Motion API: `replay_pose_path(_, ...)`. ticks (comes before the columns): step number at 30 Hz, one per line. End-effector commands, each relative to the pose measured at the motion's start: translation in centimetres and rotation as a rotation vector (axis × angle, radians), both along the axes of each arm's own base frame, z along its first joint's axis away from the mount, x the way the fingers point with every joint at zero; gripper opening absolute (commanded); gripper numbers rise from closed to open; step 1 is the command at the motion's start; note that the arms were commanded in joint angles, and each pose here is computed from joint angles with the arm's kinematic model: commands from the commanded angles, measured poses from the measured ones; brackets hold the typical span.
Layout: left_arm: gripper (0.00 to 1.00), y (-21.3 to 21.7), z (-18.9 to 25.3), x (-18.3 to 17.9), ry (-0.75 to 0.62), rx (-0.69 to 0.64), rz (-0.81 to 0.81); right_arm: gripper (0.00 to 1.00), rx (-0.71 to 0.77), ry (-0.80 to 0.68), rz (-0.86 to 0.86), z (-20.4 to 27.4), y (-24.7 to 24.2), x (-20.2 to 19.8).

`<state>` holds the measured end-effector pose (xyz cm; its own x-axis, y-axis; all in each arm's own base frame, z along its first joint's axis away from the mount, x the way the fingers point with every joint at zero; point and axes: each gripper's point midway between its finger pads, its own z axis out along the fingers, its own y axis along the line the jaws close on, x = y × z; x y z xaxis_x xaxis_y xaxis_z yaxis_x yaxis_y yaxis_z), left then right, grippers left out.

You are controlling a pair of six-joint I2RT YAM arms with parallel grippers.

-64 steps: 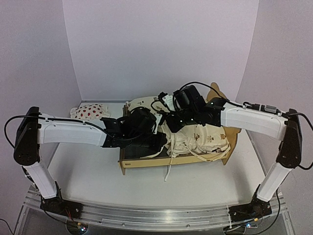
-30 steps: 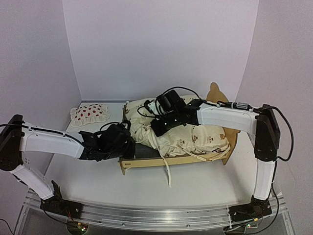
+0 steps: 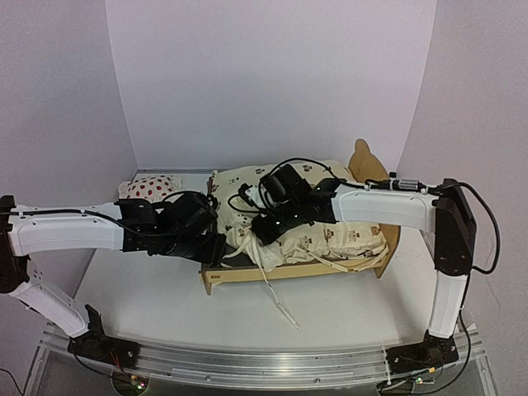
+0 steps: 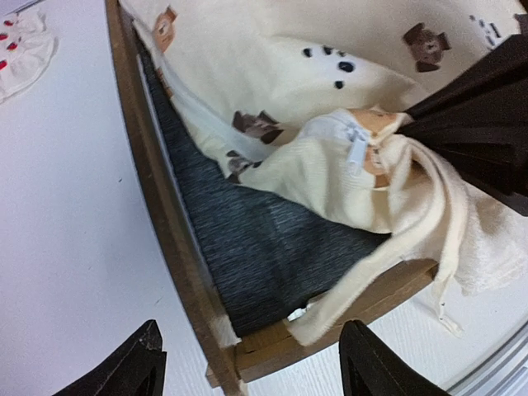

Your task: Set up the pet bed

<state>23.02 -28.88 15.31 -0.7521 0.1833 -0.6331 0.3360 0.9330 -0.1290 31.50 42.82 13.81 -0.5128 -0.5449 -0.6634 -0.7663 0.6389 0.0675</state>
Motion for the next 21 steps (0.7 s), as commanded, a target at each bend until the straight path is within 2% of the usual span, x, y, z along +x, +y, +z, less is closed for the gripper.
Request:
replay_pose_path(1, 0.72, 2.4, -0.7, -0.3, 0.022, 0.084, 0.068, 0.09, -0.021, -0.039, 0.011, 1.8, 0.4, -0.9)
replay_pose_path(4, 0.69, 1.5, -1.6, -0.7, 0.049, 0.041, 0.045, 0.11, -0.043, -0.076, -0.038, 2.6, -0.7, -0.3)
replay_pose_path(10, 0.58, 0.0, -2.8, -0.6, 0.063, -0.002, 0.019, 0.21, -0.019, -0.117, -0.065, 5.5, -1.9, -0.5)
replay_pose_path(16, 0.42, -0.1, -4.4, 0.0, 0.065, 0.047, 0.034, 0.41, 0.011, -0.128, -0.073, 8.1, -3.5, -1.6)
replay_pose_path(19, 0.34, -0.3, -4.9, 0.3, 0.070, 0.062, 0.034, 0.44, 0.027, -0.105, -0.077, 8.4, -4.2, -2.6)
replay_pose_path(21, 0.25, -0.2, -5.4, 0.5, 0.075, 0.080, 0.037, 0.45, 0.038, -0.081, -0.078, 8.4, -4.6, -3.4)
